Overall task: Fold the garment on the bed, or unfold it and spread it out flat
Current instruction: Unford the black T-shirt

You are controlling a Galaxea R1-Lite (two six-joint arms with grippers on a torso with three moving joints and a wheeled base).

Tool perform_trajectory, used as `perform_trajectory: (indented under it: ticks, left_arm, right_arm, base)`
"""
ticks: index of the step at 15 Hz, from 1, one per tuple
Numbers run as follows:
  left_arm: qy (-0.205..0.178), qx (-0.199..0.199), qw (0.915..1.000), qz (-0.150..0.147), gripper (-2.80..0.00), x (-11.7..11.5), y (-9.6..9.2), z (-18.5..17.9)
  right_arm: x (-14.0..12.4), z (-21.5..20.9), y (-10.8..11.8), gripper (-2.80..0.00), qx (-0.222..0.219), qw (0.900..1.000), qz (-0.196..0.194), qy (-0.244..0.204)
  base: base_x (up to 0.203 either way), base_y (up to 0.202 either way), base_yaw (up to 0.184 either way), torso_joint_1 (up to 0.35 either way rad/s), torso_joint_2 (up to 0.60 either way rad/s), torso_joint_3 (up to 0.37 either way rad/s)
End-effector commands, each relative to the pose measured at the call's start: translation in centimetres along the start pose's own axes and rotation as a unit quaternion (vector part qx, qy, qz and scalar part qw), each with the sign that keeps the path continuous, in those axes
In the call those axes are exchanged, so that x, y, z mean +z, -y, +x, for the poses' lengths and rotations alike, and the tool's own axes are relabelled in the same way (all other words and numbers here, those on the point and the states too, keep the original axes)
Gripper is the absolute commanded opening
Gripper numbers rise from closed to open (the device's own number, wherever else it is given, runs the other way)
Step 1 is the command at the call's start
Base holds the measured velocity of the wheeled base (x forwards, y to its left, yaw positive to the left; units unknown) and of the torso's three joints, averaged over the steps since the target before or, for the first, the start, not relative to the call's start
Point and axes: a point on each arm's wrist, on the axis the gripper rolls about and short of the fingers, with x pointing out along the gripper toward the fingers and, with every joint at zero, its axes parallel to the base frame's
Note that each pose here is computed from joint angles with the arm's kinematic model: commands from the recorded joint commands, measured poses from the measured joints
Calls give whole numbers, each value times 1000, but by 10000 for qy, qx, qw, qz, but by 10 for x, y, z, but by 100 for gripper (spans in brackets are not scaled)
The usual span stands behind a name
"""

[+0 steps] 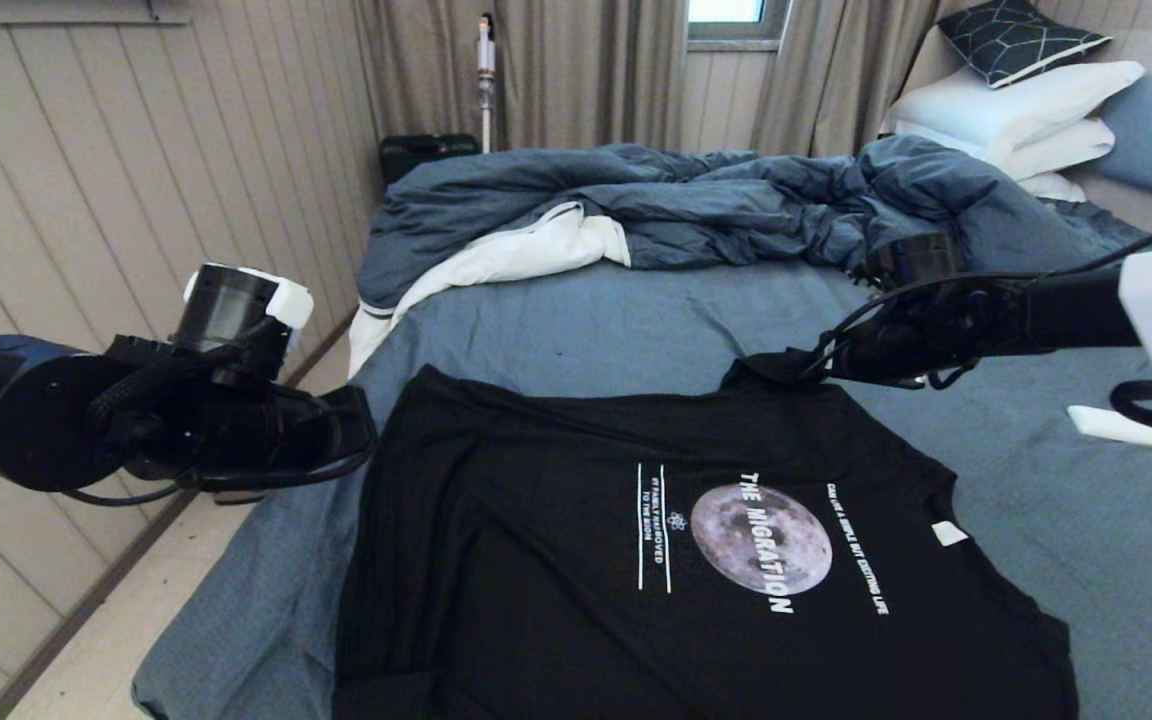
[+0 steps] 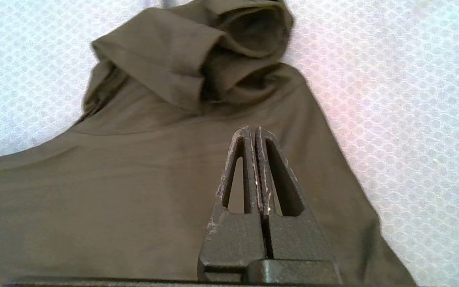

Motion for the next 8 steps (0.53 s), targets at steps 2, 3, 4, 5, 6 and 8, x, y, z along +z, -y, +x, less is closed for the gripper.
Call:
perform_trajectory:
  ticks: [2,3,4,5,6,8]
  left_arm:
    - [20,-11,10000,-26,-280,1,1,-1]
    - [18,-4,10000,-29,-280,1,0,-1]
    - [13,-7,10000,-24,-280,1,0,-1]
    - [28,-11,10000,-38,-280,1,1,-1]
    - [25,-25,10000,-30,-280,2,1,-2]
    - [19,-23,10000,-31,-280,1,1,-2]
  right_arm:
    - [-2,2,-1,-280,0,10000,-9,-30]
    - [-2,2,-2,-280,5,10000,-14,-38]
    - [-2,2,-2,-280,5,10000,-14,-38]
    - [-3,3,-2,-280,10,10000,-19,-45]
    - [-3,3,-3,-280,15,10000,-24,-52]
    - [-1,0,-5,-280,36,10000,-29,-13]
  base:
    - [0,0,0,0,0,0]
    - [0,0,0,0,0,0]
    - [0,0,0,0,0,0]
    - [0,0,0,0,0,0]
    - [0,0,0,0,0,0]
    - [0,0,0,2,1,-73]
